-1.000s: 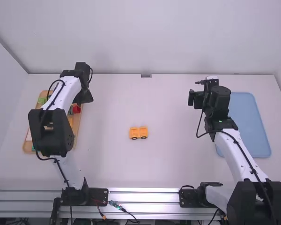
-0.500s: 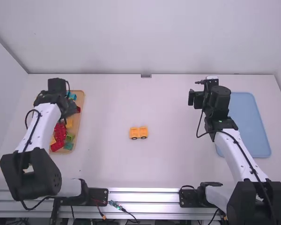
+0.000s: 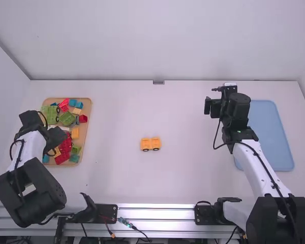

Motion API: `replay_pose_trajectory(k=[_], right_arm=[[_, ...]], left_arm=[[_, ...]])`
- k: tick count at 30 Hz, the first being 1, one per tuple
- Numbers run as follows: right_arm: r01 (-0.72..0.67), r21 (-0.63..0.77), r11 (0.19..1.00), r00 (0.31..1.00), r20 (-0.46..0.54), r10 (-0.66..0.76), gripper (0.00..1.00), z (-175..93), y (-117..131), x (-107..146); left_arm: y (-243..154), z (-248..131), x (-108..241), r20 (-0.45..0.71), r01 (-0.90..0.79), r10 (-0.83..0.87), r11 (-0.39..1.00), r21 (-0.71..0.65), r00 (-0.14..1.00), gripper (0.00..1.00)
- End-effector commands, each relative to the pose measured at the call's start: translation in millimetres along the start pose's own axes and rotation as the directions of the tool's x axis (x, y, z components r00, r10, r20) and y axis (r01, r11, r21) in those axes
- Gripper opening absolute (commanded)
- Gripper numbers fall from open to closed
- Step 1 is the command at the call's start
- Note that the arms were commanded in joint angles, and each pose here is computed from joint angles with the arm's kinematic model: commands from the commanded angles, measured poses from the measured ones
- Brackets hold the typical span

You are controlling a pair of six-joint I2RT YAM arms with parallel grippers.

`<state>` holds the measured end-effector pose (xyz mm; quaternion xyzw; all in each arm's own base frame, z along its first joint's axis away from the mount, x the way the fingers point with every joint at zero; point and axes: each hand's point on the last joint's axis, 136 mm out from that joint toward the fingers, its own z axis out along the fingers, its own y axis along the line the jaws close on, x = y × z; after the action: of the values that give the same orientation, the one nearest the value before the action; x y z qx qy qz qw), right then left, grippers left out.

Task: Assemble lego blocks to make yellow taxi

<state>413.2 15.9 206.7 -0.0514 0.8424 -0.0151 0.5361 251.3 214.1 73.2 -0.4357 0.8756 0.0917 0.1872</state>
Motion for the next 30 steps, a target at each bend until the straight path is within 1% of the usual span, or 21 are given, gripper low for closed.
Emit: replay_pose_trajectory(k=[1,3,7,8,10,11,13,15,16,19,21,22,25,26,28,30], right_arm=[[-0.003,0.003,1.0,1.0,0.031,0.003,0.99,-1,-2,-15],[-0.003,0.003,1.0,1.0,0.031,0.003,0.99,-1,-2,-15],[-0.003,0.003,1.0,1.0,0.03,0.003,0.99,-1,-2,-15],[-0.003,0.003,1.0,1.0,0.03,0.003,0.99,-1,-2,-15],[-0.003,0.003,1.0,1.0,0.029,0.003,0.99,-1,-2,-15],[-0.003,0.003,1.0,1.0,0.029,0.003,0.99,-1,-2,-15],[-0.003,0.003,1.0,1.0,0.029,0.003,0.99,-1,-2,-14],[-0.003,0.003,1.0,1.0,0.027,0.003,0.99,-1,-2,-14],[-0.003,0.003,1.0,1.0,0.027,0.003,0.99,-1,-2,-14],[-0.003,0.003,1.0,1.0,0.027,0.003,0.99,-1,-2,-14],[-0.003,0.003,1.0,1.0,0.027,0.003,0.99,-1,-2,-14],[-0.003,0.003,1.0,1.0,0.027,0.003,0.99,-1,-2,-14],[-0.003,0.003,1.0,1.0,0.027,0.003,0.99,-1,-2,-14],[-0.004,0.003,1.0,1.0,0.027,0.004,0.99,-1,-2,-14],[-0.003,0.002,1.0,1.0,0.027,0.003,0.99,-1,-2,-14],[-0.003,0.003,1.0,1.0,0.027,0.003,0.99,-1,-2,-14]], left_arm=[[8,2,3,0.001,0.015,-0.015,1.0,0.009,1.0,0.99],[12,4,3,0.005,0.026,-0.026,1.0,0.004,1.0,1.0],[23,9,1,0.019,0.06,-0.06,0.998,-0.006,0.998,0.95],[25,9,0,0.022,0.069,-0.068,0.998,-0.006,0.997,0.85],[21,9,-2,0.026,0.06,-0.06,0.998,0.021,0.998,0.79],[16,8,-2,0.025,0.039,-0.041,0.998,0.045,0.999,0.79],[8,8,-4,0.031,0.003,-0.006,0.996,0.091,0.999,0.72],[7,8,-5,0.037,-0.002,-0.001,0.995,0.098,0.999,0.73],[7,8,-6,0.039,-0.002,-0.002,0.995,0.098,0.999,0.76],[7,8,-5,0.036,-0.002,-0.001,0.996,0.095,0.999,0.75],[9,9,-5,0.035,-0.001,-0.002,0.996,0.086,0.999,0.76],[9,10,-5,0.032,-0.002,-0.001,0.996,0.088,0.999,0.78],[8,19,-3,0.002,-0.009,0.009,0.996,0.085,1.0,0.75],[7,20,-3,0.0,-0.009,0.009,0.996,0.084,1.0,0.75],[7,29,-3,-0.036,-0.008,0.011,0.997,0.078,0.999,0.74],[7,36,-2,-0.08,-0.007,0.013,0.997,0.071,0.997,0.71]])
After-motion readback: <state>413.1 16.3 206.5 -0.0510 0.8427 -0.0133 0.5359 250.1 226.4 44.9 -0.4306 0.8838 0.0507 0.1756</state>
